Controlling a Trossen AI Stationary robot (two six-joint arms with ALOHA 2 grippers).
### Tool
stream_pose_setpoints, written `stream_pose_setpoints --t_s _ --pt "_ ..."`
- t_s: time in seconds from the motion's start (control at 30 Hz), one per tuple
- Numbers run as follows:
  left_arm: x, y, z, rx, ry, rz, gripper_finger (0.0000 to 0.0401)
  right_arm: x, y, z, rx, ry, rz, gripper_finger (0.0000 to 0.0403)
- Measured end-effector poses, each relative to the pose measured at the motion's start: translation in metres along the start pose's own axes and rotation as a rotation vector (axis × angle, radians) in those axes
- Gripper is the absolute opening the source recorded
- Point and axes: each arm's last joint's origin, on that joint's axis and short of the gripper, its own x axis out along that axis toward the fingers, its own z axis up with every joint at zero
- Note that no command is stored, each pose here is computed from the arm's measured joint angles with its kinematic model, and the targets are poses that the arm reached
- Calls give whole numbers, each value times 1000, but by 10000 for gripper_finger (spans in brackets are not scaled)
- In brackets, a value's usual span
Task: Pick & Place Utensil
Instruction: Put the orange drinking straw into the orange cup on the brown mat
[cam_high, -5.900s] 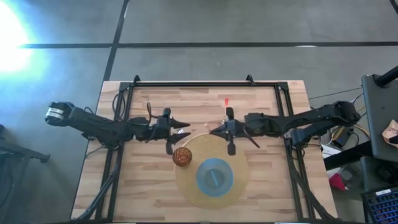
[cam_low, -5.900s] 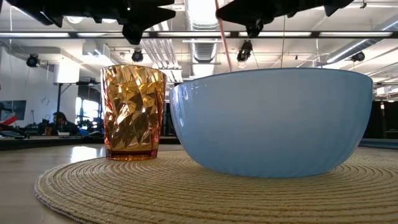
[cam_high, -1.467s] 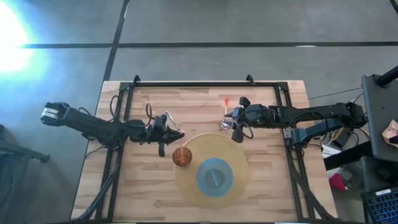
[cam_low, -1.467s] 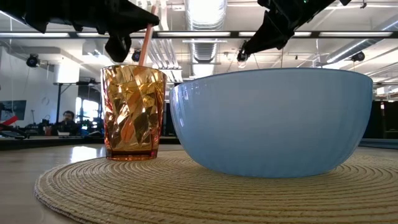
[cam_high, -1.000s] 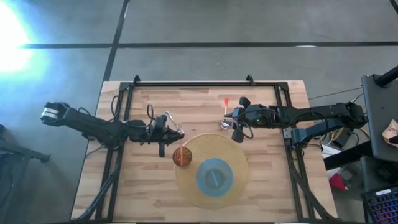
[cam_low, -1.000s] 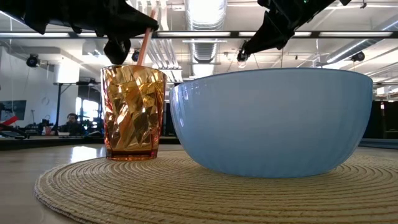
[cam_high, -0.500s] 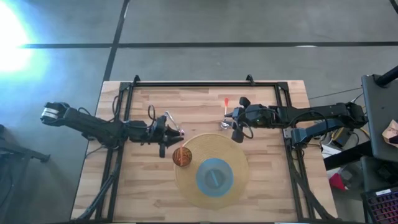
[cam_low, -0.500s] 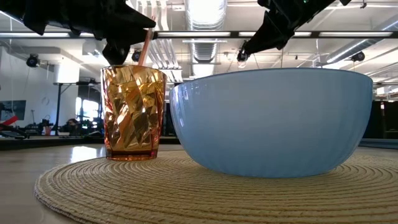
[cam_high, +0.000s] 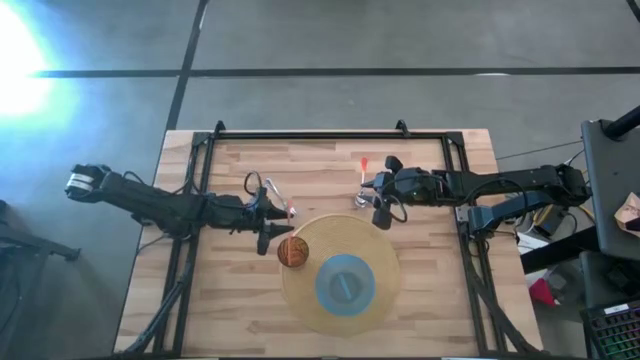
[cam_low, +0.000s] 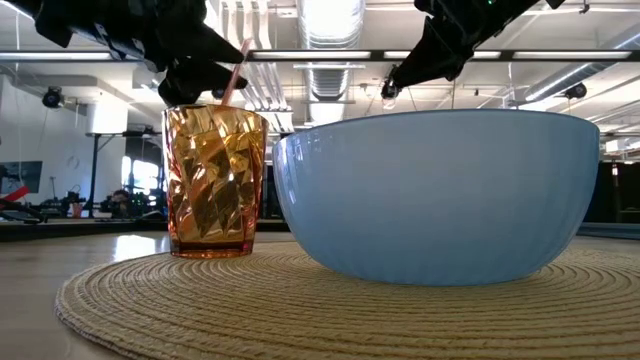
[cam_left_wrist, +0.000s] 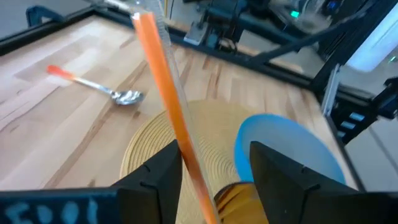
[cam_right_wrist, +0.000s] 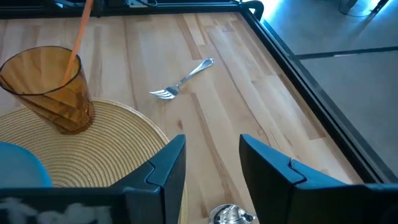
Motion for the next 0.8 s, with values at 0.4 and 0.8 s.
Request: stream_pose_setpoints --t_s 0.4,0.8 --pt "-7 -4 15 33 189 88 179 0 0 0 0 0 1 147" --pt "-21 -7 29 27 341 158 179 0 0 0 2 0 1 153"
